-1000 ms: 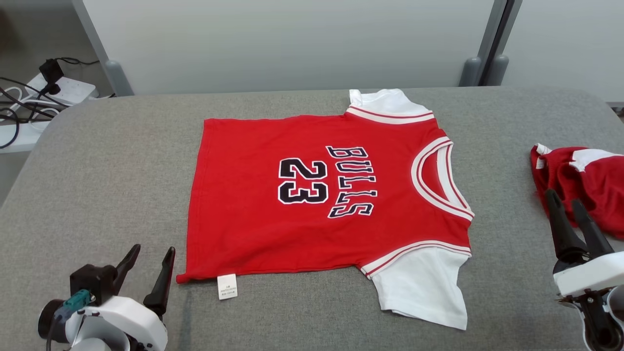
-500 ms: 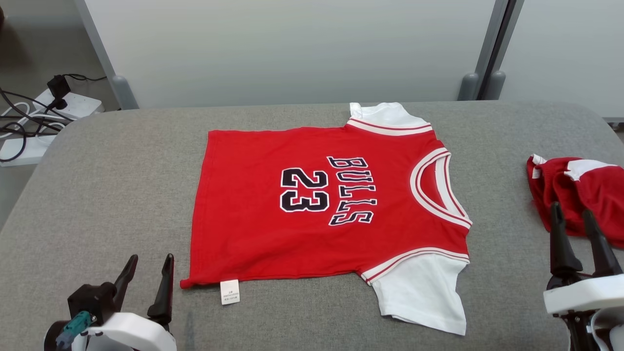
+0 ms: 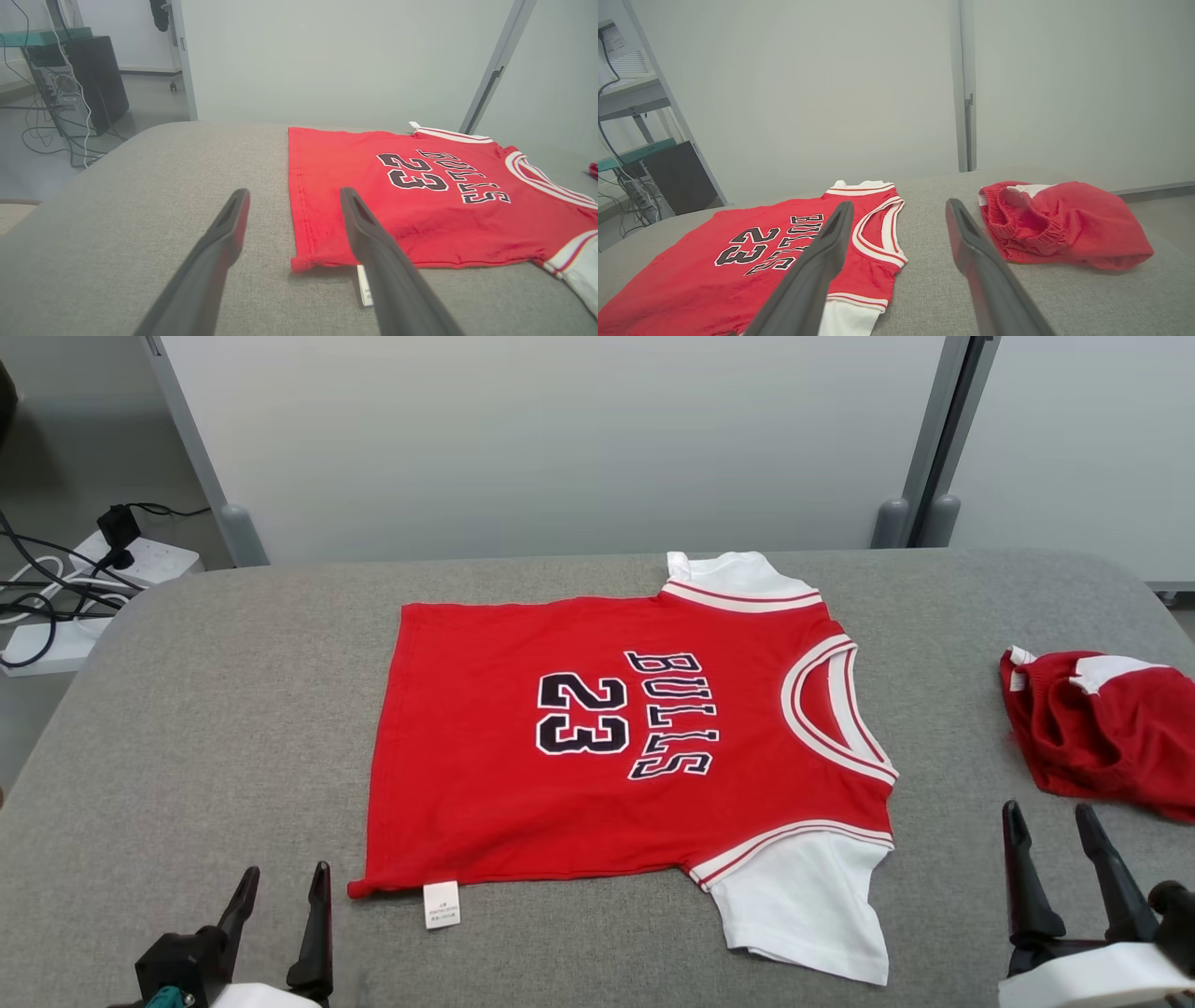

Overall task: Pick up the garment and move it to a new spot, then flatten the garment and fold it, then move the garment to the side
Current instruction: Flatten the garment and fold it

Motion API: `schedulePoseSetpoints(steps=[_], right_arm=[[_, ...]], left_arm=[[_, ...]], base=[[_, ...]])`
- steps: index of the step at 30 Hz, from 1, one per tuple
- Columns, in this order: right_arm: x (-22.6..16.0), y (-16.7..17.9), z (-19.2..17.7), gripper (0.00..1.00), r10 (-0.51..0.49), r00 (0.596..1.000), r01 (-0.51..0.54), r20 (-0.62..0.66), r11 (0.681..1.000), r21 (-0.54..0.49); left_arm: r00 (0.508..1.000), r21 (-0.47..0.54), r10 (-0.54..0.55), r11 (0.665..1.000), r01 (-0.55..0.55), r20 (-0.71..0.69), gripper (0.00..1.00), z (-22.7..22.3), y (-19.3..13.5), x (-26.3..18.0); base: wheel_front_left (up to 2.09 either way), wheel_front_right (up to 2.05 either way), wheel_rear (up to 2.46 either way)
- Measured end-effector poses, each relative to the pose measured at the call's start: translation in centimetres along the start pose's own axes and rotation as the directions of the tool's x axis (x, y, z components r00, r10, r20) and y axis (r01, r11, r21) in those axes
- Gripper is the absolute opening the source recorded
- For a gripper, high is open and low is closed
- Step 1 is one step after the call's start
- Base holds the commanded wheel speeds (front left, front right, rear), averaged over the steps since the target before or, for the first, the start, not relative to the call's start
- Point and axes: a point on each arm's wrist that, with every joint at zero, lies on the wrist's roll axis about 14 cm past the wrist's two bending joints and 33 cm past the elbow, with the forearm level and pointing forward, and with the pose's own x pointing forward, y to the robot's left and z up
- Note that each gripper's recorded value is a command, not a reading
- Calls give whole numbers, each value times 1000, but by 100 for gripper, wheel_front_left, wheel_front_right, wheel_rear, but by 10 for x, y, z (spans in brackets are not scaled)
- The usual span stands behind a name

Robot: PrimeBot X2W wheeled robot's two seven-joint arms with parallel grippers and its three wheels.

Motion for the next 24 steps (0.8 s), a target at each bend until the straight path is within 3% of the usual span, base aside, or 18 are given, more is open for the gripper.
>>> schedulePoseSetpoints(steps=[24], right_arm=[[-18, 16, -7, 100, 29, 999, -32, -21, 988, -153]], left_arm=[[1000, 78, 13, 997, -13, -6, 100, -5, -6, -11]], base=[[0, 0, 0]])
